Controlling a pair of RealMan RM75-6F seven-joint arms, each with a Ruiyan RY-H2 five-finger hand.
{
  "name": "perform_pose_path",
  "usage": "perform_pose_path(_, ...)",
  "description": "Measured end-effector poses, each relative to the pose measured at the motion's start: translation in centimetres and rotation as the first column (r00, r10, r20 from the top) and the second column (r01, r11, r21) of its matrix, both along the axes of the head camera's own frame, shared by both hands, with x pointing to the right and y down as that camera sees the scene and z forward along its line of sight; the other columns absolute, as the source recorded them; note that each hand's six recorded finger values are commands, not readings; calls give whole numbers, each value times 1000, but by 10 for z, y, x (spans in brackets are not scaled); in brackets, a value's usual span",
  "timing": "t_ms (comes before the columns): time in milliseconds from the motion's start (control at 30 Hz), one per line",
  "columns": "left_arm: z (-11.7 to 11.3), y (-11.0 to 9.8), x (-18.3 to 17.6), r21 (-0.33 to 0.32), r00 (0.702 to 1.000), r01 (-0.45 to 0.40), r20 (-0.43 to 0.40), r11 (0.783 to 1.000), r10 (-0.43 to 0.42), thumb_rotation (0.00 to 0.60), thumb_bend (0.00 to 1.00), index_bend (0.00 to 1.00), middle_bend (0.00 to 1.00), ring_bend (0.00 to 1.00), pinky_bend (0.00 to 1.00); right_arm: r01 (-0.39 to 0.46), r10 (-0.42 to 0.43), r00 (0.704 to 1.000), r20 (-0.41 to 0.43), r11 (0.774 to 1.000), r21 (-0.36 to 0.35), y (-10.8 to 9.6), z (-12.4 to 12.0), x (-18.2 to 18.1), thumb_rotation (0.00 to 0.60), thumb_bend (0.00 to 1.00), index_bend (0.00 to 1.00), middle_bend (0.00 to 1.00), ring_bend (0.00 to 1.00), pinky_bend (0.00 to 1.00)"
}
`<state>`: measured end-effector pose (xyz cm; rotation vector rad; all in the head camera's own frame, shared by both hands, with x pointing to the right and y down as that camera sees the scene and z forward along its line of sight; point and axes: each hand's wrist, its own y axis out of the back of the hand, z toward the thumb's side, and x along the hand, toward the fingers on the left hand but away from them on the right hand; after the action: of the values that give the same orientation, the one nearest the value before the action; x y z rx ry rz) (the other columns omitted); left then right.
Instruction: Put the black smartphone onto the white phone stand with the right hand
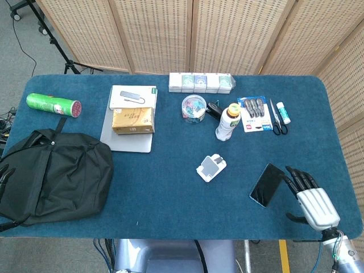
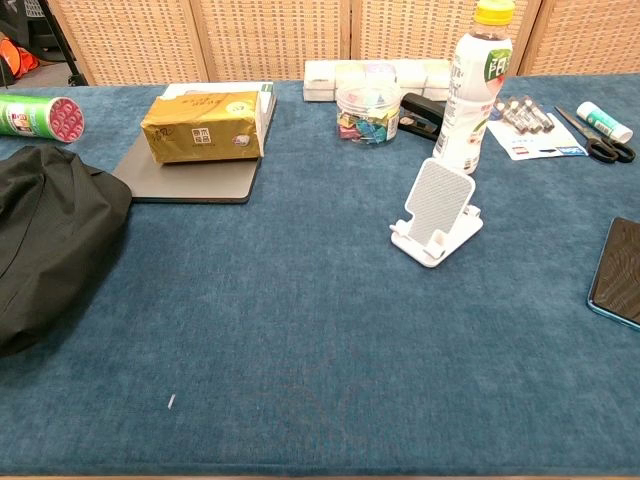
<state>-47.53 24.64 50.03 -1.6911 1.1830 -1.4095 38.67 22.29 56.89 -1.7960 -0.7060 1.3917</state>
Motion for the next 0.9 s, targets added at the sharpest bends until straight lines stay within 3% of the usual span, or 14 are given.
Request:
perform_pose_path(100,4,-1,2,-7,1000,-2,11,1000,2,600,0,0,0,0,0,137,-138,990,-40,990,-34,-11,14,1,600,0,101,0,0,87)
perform_pose_path(233,10,-3,4,-17,999,2,34,1000,-1,600,0,0,0,0,0,312,-322,942,-98,944,-107,-30,42,6,600,0,111,0,0,87)
perform_pose_path(433,18,-5,8,-35,999,5,52,999,-3,600,0,0,0,0,0,467,-491,864,-110,864,-188,-53,75,-8,600,0,121,0,0,87)
perform_pose_path(633,21,-6,8,-38,998,14,60,999,-12,600,0,0,0,0,0,542,-578,803,-145,809,-229,-57,100,-18,600,0,121,0,0,87)
perform_pose_path(900,23,-7,7,-43,998,21,67,999,-18,600,0,0,0,0,0,573,-607,787,-115,786,-231,-51,109,-24,600,0,121,0,0,87)
